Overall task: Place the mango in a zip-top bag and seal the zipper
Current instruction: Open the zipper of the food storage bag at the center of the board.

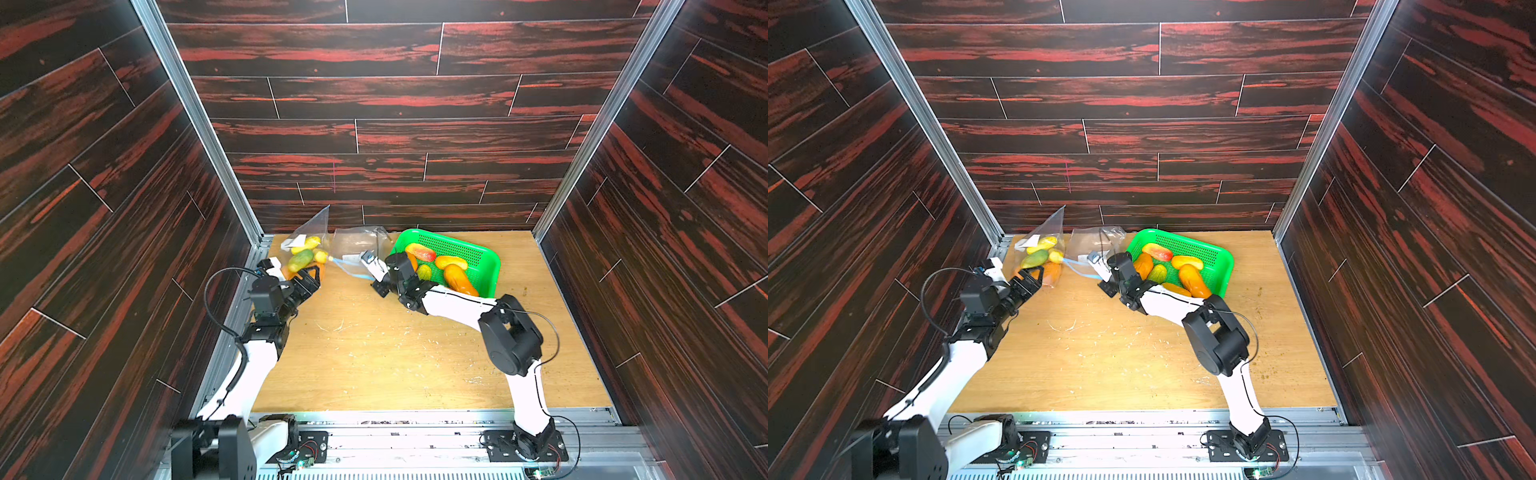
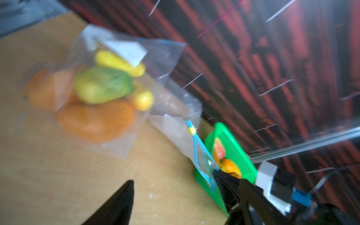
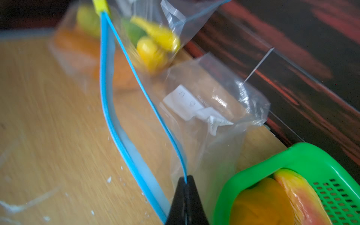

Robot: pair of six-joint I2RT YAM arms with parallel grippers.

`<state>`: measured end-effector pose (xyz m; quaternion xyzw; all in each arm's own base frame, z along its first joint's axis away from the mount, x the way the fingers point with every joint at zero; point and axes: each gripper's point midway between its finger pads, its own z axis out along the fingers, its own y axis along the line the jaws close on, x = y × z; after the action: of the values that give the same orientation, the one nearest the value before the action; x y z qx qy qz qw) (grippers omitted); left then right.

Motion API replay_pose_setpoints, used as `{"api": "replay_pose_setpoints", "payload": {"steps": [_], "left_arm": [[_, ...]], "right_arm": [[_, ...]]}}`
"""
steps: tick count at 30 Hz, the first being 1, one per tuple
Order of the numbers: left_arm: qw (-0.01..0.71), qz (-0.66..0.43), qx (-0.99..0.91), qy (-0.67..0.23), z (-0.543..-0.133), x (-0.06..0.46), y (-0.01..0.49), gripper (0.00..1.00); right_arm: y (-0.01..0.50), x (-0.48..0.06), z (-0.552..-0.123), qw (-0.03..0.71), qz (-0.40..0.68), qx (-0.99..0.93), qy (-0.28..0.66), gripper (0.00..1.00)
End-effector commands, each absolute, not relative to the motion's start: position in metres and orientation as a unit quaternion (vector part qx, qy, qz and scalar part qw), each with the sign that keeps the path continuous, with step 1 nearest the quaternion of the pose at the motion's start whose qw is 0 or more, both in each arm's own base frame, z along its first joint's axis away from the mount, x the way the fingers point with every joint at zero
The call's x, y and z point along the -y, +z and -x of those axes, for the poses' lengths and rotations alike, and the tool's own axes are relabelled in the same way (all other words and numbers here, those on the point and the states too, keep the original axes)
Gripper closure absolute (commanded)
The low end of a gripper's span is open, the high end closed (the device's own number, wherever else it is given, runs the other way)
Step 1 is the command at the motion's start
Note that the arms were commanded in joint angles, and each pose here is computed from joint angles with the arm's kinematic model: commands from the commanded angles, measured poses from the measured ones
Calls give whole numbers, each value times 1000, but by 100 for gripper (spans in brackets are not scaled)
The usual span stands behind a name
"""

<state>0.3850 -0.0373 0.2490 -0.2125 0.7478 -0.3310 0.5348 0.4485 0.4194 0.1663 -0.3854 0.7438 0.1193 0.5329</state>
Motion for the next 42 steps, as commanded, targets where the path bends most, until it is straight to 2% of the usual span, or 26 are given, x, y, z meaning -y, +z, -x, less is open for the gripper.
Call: {"api": "replay_pose_setpoints", "payload": {"steps": [1, 9, 18, 21, 23, 24, 28, 32, 34, 35, 42], "left_arm": [[524, 178, -750, -364, -384, 62, 247, 14], [488, 125, -754, -422, -407, 128, 239, 14], [485, 116, -737, -457, -434, 153, 238, 15], [482, 119, -741, -452, -440, 154, 232, 19], [478, 119, -748, -446, -445, 155, 226, 35], [477, 118, -749, -445, -445, 155, 225, 39], [468, 117, -760, -435, -450, 156, 216, 46], [467, 119, -771, -417, -448, 152, 214, 80], [471, 123, -781, -391, -443, 145, 213, 91], [474, 125, -787, -374, -441, 140, 214, 99], [498, 113, -822, -251, -410, 103, 252, 100]], "right_arm": [[194, -417, -445, 536, 295, -766, 199, 100], [215, -422, -425, 515, 265, -765, 280, 100], [225, -422, -407, 507, 258, -753, 330, 100], [226, -421, -405, 509, 258, -752, 330, 100], [227, -419, -404, 511, 255, -751, 331, 100], [228, -419, -404, 512, 254, -751, 332, 100], [232, -420, -400, 510, 262, -746, 339, 100], [231, -415, -398, 510, 259, -749, 333, 100], [230, -408, -400, 514, 247, -754, 324, 100], [231, -406, -400, 515, 244, -755, 324, 100], [249, -375, -403, 543, 174, -759, 314, 100]]}}
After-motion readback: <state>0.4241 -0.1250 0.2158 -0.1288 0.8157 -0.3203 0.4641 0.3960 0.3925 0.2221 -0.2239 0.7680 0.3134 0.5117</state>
